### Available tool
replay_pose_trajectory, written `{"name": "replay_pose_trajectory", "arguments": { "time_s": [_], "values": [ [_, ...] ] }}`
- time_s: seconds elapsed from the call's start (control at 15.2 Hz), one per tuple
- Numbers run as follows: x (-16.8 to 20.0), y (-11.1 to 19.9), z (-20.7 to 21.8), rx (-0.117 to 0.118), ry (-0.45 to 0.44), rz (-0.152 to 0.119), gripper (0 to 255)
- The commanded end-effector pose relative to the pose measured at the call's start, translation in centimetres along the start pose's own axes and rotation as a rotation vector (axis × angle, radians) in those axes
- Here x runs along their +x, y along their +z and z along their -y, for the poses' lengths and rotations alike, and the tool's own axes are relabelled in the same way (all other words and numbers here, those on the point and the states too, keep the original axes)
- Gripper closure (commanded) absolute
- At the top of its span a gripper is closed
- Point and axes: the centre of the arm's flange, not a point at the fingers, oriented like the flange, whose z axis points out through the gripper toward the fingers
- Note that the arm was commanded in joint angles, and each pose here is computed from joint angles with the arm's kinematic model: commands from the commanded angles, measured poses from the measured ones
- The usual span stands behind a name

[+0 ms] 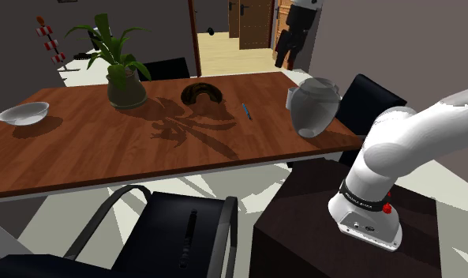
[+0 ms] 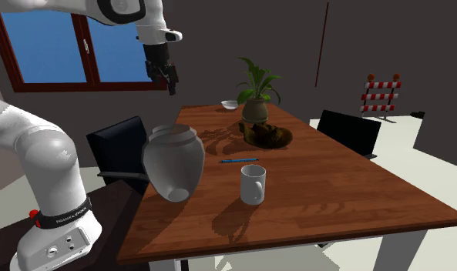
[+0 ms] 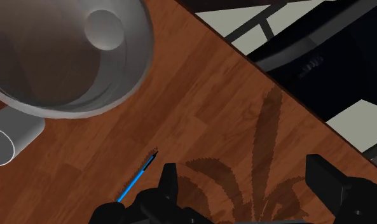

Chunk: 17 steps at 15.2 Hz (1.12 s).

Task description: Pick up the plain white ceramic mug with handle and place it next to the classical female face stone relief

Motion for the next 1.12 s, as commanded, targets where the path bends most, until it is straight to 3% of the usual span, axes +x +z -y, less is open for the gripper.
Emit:
{"name": "replay_pose_trajectory", "arguments": {
  "time_s": [0.0, 1.06],
  "values": [
    [0.2, 1.4, -2.4, -0.007, -0.011, 0.008, 0],
    [2.8, 11.1, -20.3, -0.059, -0.088, 0.078, 0]
  ]
}}
